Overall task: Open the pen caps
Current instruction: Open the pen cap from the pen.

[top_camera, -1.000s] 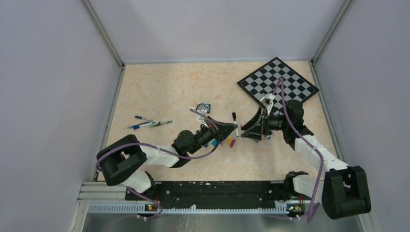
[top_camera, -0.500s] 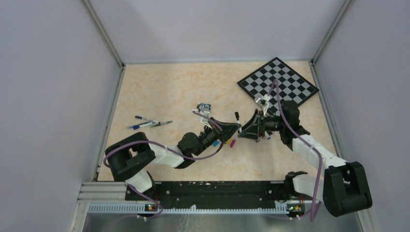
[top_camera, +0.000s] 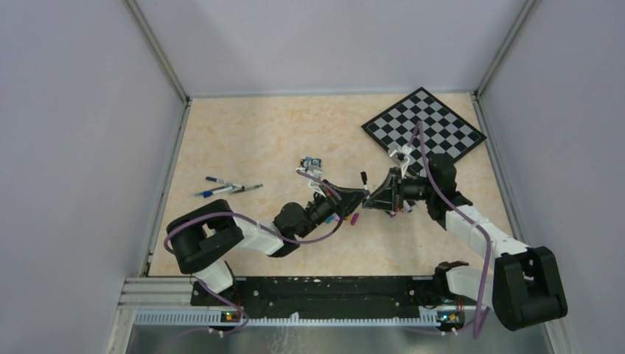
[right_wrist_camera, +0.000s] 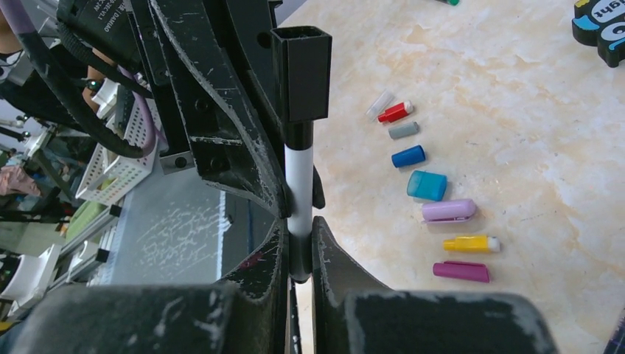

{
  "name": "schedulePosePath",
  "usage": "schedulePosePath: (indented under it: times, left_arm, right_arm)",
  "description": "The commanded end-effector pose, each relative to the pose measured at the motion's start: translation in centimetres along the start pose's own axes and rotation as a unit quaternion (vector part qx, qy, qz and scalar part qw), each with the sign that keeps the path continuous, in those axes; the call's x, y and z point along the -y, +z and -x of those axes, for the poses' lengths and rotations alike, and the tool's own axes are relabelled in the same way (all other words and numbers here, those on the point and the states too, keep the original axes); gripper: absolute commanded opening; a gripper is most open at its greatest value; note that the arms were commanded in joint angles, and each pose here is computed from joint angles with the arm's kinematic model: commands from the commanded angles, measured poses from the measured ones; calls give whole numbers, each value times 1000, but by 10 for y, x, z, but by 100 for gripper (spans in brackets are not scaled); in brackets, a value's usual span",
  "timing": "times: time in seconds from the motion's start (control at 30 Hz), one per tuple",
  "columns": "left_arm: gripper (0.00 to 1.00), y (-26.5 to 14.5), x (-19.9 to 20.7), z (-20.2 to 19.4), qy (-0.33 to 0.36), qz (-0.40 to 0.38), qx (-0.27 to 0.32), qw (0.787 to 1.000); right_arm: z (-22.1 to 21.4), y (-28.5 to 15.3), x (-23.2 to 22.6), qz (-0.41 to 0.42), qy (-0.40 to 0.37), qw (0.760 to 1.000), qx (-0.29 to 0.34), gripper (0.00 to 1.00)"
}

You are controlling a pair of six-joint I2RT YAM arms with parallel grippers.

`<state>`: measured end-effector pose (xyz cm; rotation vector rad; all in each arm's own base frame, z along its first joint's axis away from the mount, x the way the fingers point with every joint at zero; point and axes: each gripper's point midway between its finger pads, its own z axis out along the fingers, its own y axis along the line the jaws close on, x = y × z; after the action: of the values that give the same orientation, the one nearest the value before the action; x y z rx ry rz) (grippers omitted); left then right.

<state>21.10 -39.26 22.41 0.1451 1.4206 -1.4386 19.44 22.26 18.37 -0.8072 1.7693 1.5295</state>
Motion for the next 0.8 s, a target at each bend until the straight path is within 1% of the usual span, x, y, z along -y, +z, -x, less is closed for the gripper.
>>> schedulePosePath:
  times: [0.0, 0.03, 0.07, 0.23, 0.27, 0.33, 0.4, 0.5, 0.57, 0.77]
  left_arm:
    - [18, 6, 23, 22, 4, -41, 41, 998]
    - [25, 5, 23, 24, 7, -39, 43, 998]
    - [35, 4, 23, 26, 9, -37, 47, 998]
    - [89, -15, 23, 42, 51, -33, 66, 996]
    - [97, -18, 24, 45, 59, -35, 68, 995]
    - [99, -20, 27, 49, 65, -55, 57, 995]
    - [99, -21, 35, 46, 42, -88, 22, 995]
    - [99, -18, 22, 53, 6, -87, -12, 996]
    - [98, -17, 18, 52, 3, -83, -24, 996]
    - [82, 1, 7, 42, -10, -48, -62, 997]
  right_arm:
    - [11, 2, -3, 5, -37, 999, -3, 0]
    - [11, 2, -3, 5, -40, 999, -5, 0]
    - [10, 2, -3, 6, -43, 999, -8, 0]
    - [6, 0, -8, 26, -64, 997, -23, 0]
    - [4, 0, -9, 30, -67, 997, -27, 0]
    - [2, -1, -11, 39, -71, 996, -31, 0]
    - [-1, -1, -12, 46, -72, 996, -35, 0]
    - [-2, -1, -12, 48, -68, 996, -39, 0]
    - [-2, -1, -11, 49, -74, 995, -39, 0]
    - [-3, -1, -9, 47, -70, 996, -41, 0]
